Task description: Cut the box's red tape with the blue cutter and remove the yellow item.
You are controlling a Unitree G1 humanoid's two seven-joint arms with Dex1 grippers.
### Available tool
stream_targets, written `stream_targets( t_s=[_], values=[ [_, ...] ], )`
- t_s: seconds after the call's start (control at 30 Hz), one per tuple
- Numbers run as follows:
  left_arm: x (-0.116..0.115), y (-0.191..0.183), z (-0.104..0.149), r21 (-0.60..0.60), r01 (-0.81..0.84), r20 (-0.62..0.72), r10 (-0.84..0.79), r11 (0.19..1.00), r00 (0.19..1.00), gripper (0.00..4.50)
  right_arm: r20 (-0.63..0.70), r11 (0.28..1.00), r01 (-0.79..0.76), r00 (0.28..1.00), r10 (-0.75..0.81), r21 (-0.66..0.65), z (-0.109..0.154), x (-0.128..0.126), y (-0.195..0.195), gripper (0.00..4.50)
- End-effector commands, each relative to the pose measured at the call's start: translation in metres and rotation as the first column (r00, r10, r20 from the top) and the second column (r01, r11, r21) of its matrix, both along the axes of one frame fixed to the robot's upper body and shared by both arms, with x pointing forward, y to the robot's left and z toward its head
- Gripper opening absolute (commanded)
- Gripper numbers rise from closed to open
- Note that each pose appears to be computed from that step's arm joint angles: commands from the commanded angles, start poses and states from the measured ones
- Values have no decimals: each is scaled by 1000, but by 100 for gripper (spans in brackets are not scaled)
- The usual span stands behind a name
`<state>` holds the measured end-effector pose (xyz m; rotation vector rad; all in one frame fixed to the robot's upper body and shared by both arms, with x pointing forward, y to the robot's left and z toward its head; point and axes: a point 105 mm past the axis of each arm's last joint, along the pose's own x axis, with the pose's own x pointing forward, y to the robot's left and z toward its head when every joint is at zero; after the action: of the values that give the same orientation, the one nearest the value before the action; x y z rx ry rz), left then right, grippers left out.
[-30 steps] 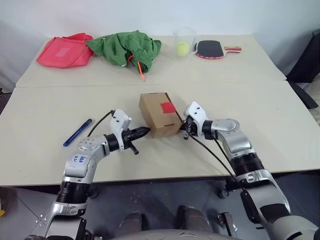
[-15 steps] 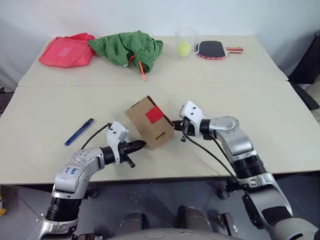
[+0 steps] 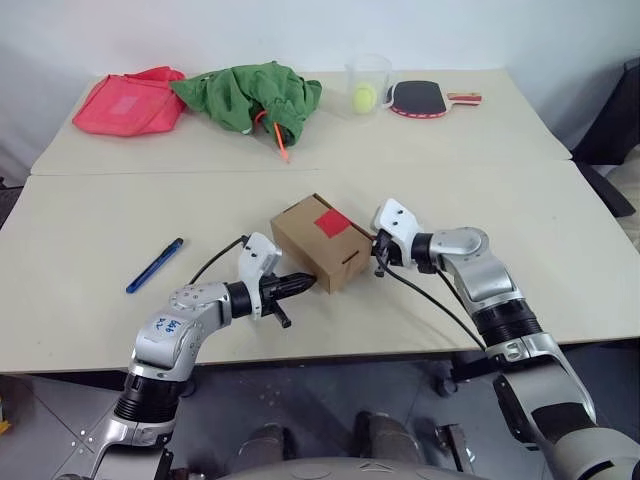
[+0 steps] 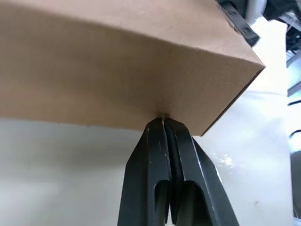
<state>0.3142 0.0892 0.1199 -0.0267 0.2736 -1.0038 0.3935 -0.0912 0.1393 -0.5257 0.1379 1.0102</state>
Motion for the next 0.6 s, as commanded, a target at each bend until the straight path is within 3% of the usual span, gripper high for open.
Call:
stream_targets(
  t_s=[0.03, 0.2, 0.33, 0.5, 0.6],
  values=[
    [-7, -11, 9, -20, 60, 23, -60, 998, 998, 5, 57, 1000, -26, 998, 26, -4, 13, 0, 1, 0],
    [-4, 1, 8, -20, 11, 27, -11, 1000, 1000, 5, 102, 998, 25, 995, -19, -59, 14, 4, -16, 0],
    [-6, 11, 8, -12, -11, 27, 12, 1000, 1000, 5, 191, 982, 141, 975, -115, -129, 14, 21, -41, 0],
    [-6, 30, 12, 10, -70, 52, 70, 997, 996, 5, 218, 979, 184, 962, -162, -85, 32, 31, -52, 0],
    [-8, 29, 10, 18, -56, 43, 55, 998, 998, 5, 177, 992, 117, 978, -108, -38, 40, 26, -42, 0]
  ],
)
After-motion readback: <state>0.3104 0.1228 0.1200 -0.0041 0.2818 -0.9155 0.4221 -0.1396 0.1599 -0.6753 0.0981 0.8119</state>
